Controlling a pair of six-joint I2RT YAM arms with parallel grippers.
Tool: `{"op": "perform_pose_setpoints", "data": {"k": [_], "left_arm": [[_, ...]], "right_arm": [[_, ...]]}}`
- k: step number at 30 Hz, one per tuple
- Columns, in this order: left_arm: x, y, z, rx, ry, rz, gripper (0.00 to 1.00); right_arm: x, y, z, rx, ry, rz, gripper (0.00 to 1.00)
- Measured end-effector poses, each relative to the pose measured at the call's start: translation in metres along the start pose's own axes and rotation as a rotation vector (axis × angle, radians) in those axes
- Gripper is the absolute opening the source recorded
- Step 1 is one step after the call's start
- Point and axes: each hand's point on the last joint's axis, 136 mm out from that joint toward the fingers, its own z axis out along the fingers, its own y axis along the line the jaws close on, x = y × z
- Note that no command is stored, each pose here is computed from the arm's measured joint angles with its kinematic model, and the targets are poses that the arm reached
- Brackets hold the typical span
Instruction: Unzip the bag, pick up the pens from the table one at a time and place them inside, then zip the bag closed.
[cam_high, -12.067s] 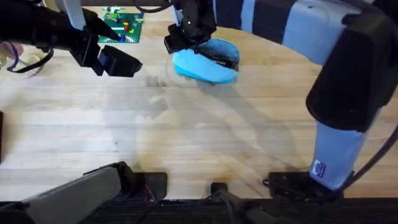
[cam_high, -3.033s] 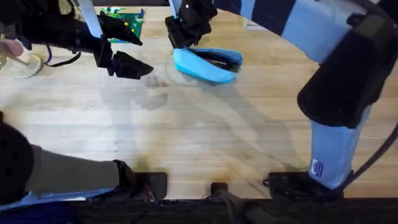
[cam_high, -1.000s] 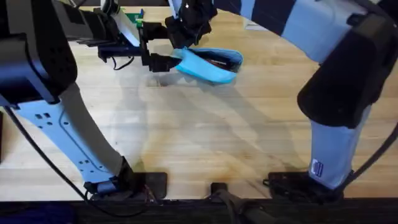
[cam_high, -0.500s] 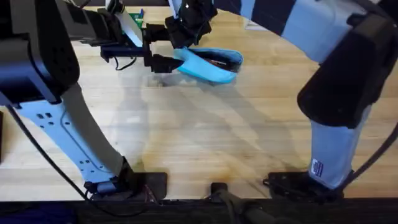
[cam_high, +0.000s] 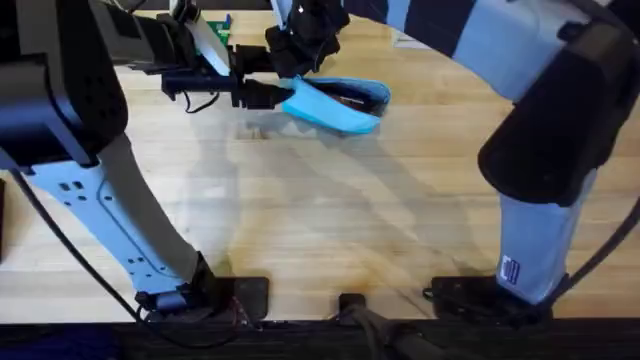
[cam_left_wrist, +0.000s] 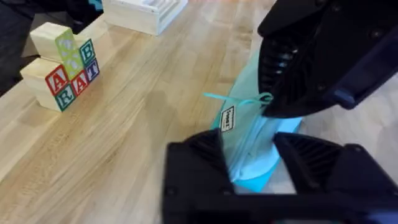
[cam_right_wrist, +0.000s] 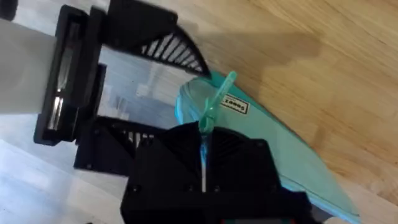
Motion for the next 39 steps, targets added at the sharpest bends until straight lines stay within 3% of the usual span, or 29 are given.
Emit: {"op": "perform_pose_setpoints", "data": {"k": [4, 6, 24, 39], "left_arm": [[-0.002, -0.002, 0.001, 0.008, -0.01, -0.006, 0.17], [-0.002, -0.002, 0.002, 0.009, -0.01, -0.006, 0.058], [-0.004, -0.004, 0.003, 0.017, -0.02, -0.005, 0.041], [-0.007, -0.011, 0.015, 0.05, -0.022, 0.001, 0.042]], "right_arm": [[0.0, 0.0, 0.0, 0.0, -0.002, 0.0, 0.031], [0.0, 0.0, 0.0, 0.001, -0.002, 0.0, 0.031], [0.0, -0.005, -0.003, 0.028, 0.004, -0.042, 0.032], [0.014, -0.025, -0.006, 0.008, 0.087, -0.011, 0.032]]}}
